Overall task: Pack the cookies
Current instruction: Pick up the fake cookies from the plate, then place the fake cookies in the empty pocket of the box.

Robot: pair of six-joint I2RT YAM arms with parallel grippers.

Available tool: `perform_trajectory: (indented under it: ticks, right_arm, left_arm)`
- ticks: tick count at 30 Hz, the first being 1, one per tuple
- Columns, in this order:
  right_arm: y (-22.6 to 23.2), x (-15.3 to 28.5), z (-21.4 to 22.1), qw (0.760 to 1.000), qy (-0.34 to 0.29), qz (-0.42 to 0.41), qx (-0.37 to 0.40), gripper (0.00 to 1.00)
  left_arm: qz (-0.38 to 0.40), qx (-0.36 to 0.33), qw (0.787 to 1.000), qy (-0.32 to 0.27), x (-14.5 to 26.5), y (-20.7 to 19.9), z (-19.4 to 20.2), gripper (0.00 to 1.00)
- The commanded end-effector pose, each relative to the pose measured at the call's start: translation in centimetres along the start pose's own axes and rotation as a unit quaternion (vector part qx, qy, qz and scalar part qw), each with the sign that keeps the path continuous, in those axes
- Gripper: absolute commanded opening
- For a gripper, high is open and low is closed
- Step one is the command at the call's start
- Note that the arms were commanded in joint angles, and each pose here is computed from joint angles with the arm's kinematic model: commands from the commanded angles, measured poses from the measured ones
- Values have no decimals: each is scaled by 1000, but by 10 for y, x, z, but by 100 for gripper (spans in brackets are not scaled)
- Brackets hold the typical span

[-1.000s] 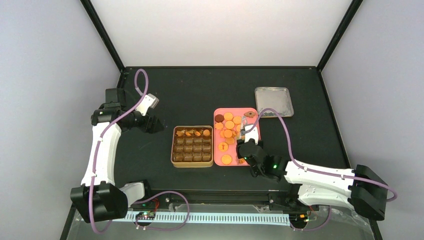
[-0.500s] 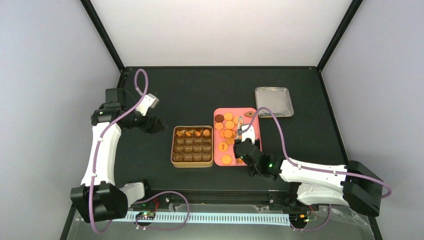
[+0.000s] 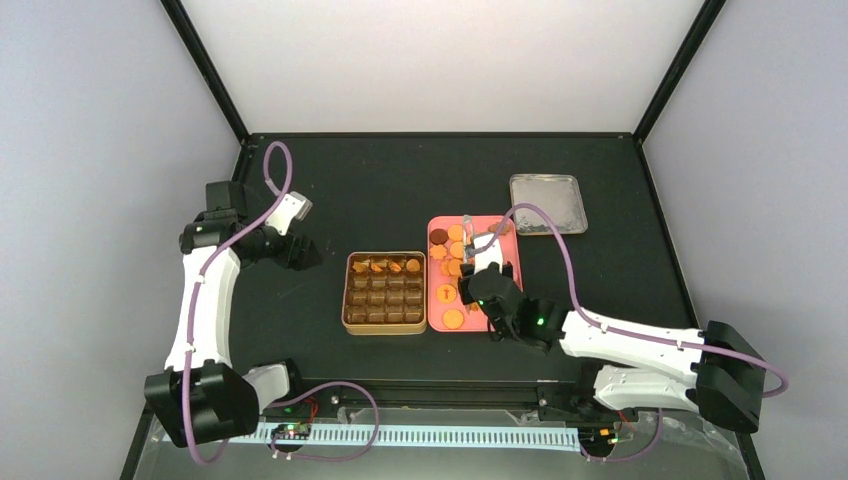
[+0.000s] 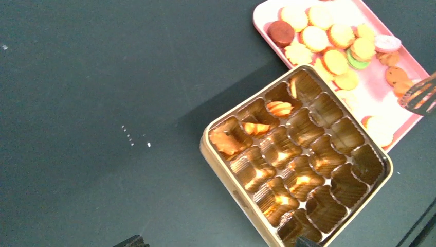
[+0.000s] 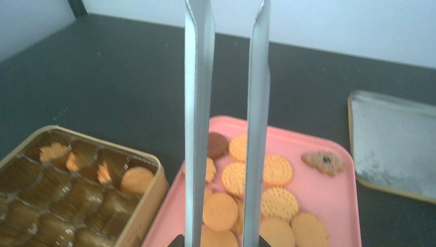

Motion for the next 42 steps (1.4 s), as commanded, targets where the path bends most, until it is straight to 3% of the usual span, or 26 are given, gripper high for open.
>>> perform_trajectory:
  ticks: [1, 7, 17, 31, 38, 42]
  right_arm:
    - [6, 11, -49, 998, -59, -15, -3, 19]
    - [37, 5, -96, 993, -99, -70, 4, 20]
    - [135, -45, -158, 974, -133, -182, 23, 20]
    - [204, -112, -150, 972, -101, -207, 45, 25]
    - [214, -119, -143, 969, -91, -224, 49, 38]
    - [214, -120, -141, 970, -89, -222, 47, 40]
  left_arm:
    - [-14, 7, 1000, -8, 8, 12, 3, 77]
    - [-29, 36, 999, -16, 15, 28, 8, 77]
    - [-71, 69, 995, -8, 20, 49, 27, 76]
    - [-69, 66, 995, -22, 23, 45, 27, 76]
    - [-65, 65, 996, -23, 23, 45, 26, 76]
    - [-63, 65, 996, -25, 23, 45, 25, 76]
Point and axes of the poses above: each gripper's point midway between its finger pads, its own x axis back along the fingers, its own y axis along the line the jaws close on, z = x × y, the point moved 6 cm from there along x, back along the fingers, and after that the axes turned 12 degrees about x, right-handed, at the moved point
